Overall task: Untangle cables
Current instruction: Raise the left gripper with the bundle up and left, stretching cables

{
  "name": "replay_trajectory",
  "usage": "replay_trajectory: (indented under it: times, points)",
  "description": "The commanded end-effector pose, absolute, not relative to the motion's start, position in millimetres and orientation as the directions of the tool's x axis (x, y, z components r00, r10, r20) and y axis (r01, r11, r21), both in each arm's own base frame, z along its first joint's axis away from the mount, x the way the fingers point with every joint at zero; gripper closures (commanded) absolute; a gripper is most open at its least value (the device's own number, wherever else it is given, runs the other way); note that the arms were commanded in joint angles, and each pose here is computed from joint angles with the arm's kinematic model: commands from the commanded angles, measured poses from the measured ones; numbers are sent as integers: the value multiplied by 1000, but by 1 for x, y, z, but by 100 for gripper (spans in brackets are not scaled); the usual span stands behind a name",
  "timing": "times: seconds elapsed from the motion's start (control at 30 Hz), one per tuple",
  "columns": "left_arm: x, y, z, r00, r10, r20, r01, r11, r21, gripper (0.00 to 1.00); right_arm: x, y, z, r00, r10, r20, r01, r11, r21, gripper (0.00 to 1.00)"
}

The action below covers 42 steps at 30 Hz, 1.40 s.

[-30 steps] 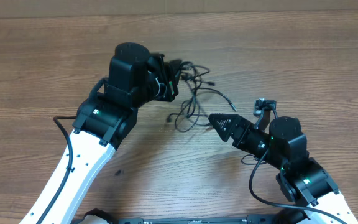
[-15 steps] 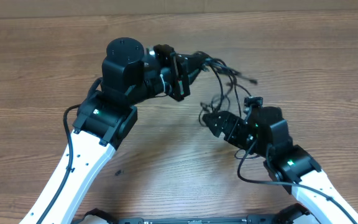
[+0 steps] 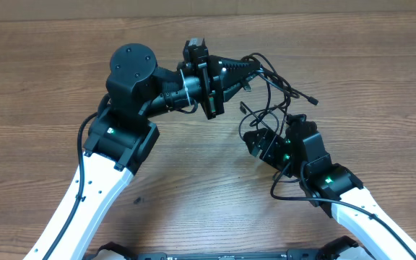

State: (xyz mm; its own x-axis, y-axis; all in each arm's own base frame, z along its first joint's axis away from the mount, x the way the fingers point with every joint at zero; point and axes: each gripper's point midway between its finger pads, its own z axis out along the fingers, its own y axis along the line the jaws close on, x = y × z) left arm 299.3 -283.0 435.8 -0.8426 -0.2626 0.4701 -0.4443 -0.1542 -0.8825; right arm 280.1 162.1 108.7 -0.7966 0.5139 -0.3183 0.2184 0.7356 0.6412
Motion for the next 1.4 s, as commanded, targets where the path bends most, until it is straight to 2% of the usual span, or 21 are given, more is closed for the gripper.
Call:
replay_trajectory:
  times: [0.0, 0.2, 0.43, 0.93, 1.37]
  points:
    - [286, -269, 468, -880, -241, 410, -371, -193, -909, 96, 286, 144, 105, -752, 539, -379, 264, 774, 575, 17]
    - [298, -246, 485, -890, -291, 352, -287, -244, -926, 96, 273, 120, 86, -749, 541, -383, 352, 814, 461, 17]
    - [321, -201, 492, -847, -411, 337, -231, -286, -930, 96, 262, 106, 76, -756, 534, -379, 397, 834, 384, 18]
    - [371, -75, 491, -647, -682, 342, -123, -349, -929, 96, 259, 105, 74, -760, 532, -372, 401, 836, 376, 18]
    - [379, -11, 476, -508, -765, 396, -138, -381, -914, 96, 261, 105, 75, -758, 533, -375, 399, 834, 381, 18]
